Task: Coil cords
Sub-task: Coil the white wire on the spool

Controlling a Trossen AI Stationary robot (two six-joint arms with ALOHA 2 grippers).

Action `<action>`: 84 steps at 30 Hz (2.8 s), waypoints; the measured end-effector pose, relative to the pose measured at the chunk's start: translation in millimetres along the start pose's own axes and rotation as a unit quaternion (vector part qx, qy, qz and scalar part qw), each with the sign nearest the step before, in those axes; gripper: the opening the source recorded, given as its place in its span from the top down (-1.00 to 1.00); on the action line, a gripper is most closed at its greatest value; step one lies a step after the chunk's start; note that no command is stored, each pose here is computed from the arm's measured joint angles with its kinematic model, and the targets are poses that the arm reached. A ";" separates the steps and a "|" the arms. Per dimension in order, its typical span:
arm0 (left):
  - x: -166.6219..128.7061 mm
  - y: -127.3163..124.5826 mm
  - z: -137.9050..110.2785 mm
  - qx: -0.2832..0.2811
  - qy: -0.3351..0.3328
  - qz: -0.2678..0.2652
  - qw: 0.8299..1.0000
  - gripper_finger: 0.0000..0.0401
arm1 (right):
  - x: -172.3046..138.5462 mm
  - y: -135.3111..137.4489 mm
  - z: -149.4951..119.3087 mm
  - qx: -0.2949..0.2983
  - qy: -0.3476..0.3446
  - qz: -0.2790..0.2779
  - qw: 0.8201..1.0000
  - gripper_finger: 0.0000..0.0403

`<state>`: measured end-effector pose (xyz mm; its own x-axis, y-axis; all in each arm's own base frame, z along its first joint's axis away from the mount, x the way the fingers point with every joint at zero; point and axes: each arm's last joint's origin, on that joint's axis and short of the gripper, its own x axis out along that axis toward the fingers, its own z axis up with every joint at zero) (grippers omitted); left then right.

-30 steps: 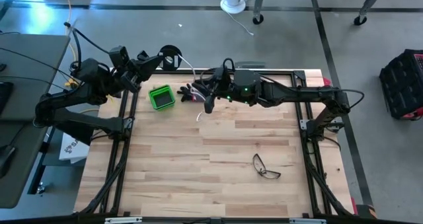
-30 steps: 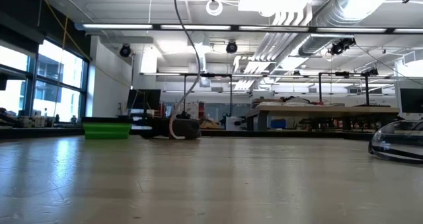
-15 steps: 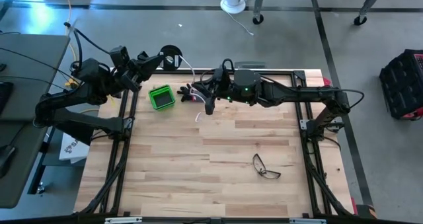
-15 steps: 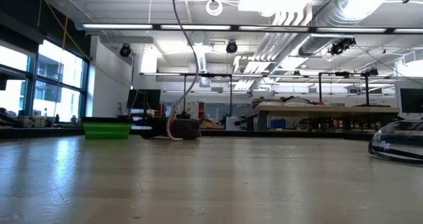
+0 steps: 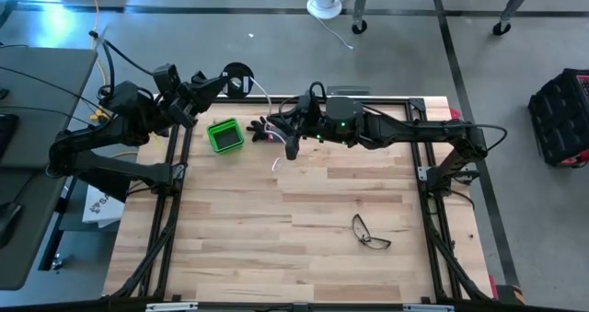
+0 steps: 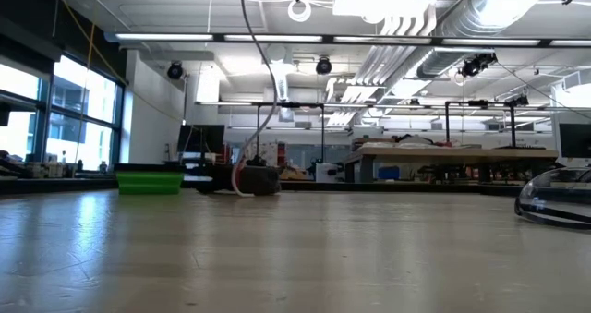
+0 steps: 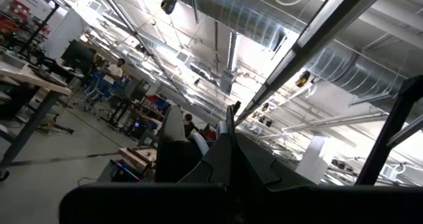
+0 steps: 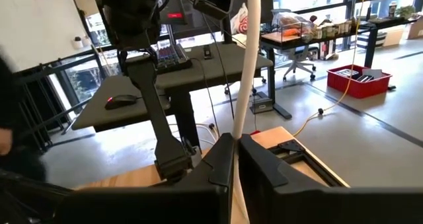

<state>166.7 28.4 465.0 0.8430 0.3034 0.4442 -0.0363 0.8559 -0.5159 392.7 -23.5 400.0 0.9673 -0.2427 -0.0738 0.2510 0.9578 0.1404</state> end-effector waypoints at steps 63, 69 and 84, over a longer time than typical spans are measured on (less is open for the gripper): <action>1.4 -0.6 0.5 -0.026 -0.009 -0.006 1.000 1.00 | 4.2 0.2 -2.8 -0.021 -0.003 -0.005 1.000 0.93; 4.7 1.4 -2.7 -0.065 -0.011 0.008 0.998 1.00 | 1.6 13.5 -2.6 -0.020 -0.014 0.011 1.000 0.99; 27.0 13.3 -43.7 -0.352 0.120 0.023 0.928 1.00 | 17.9 53.3 -25.3 0.009 -0.045 0.080 0.996 1.00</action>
<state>212.4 29.7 438.2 0.9473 0.1588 0.2783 0.2141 0.3327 -0.9184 422.4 27.1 381.1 0.9941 -0.1017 0.0389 0.0942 0.9826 0.1603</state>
